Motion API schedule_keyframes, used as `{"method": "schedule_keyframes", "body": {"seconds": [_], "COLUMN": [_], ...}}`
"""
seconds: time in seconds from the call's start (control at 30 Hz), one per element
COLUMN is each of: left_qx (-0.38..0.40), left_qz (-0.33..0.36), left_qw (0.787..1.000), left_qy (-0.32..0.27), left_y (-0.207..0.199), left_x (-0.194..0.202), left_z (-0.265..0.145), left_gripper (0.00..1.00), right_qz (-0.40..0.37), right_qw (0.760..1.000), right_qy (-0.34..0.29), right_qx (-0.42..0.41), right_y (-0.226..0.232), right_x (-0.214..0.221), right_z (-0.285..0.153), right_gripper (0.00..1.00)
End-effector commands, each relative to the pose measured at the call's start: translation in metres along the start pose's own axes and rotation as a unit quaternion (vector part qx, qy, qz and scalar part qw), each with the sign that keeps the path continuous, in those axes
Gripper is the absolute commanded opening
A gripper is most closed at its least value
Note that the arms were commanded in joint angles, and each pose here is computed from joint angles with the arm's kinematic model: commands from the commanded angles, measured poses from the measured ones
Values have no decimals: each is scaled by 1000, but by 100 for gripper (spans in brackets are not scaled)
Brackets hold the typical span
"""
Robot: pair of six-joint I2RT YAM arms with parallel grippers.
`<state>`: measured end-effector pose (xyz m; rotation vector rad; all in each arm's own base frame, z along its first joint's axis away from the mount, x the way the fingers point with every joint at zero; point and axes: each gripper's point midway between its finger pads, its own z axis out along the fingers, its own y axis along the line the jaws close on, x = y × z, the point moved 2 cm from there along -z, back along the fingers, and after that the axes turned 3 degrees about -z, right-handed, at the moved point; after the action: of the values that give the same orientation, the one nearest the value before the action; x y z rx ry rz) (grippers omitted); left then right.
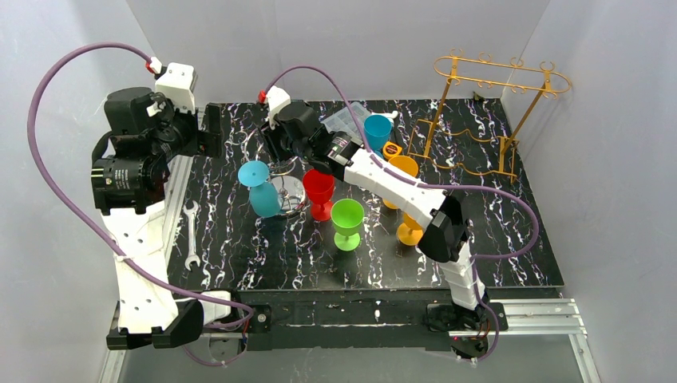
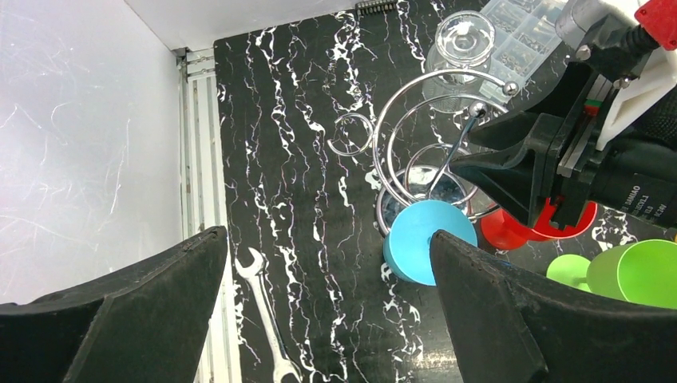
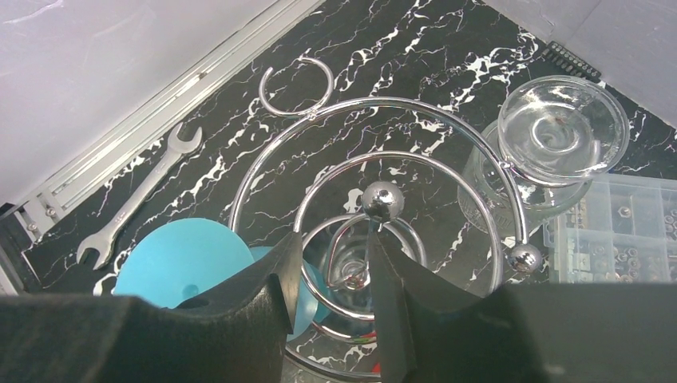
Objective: Place the wine glass upside down on the wine glass rack
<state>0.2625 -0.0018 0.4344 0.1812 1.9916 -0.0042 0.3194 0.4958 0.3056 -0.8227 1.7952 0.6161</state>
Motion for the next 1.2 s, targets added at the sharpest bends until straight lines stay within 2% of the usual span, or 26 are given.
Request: {"method": "schedule_keyframes", "body": {"seconds": [0.0,0.27,0.33,0.53,0.67,0.8,0.93,1.17], "left_qx": [3,-1,-1,1,0,0,1,1], "left_qz": [8,16,18,18,20,21,24,23], "left_qw": [1000,1000,1000,1000,1000,1000,1000,1000], "left_qy": [-11,-15,-15,-12,-9,-9,-10,-14], "left_y": [-2,-1,-1,-1,0,-1,-1,-1], "left_x": [0,-2,-2,0,3,5,4,0], "left_z": [-11,-17,-17,-16,-15,-16,-16,-16], "left_gripper": [98,98,98,98,98,98,98,98], "right_qz": [-1,-11,-13,-8,5,-3,-10,-12], "right_qw": [999,999,999,999,999,999,998,998], "right_qy": [-39,-52,-48,-34,-32,-32,-40,-56], "right_qx": [-3,2,10,13,4,32,38,36], "right_y": [2,0,-3,-5,-4,-14,-16,-16], "right_x": [-16,-18,-17,-15,-7,-7,-14,-34], "right_z": [8,9,9,-7,-22,-30,-24,-7], "right_gripper": [43,42,50,51,59,66,66,59]}}
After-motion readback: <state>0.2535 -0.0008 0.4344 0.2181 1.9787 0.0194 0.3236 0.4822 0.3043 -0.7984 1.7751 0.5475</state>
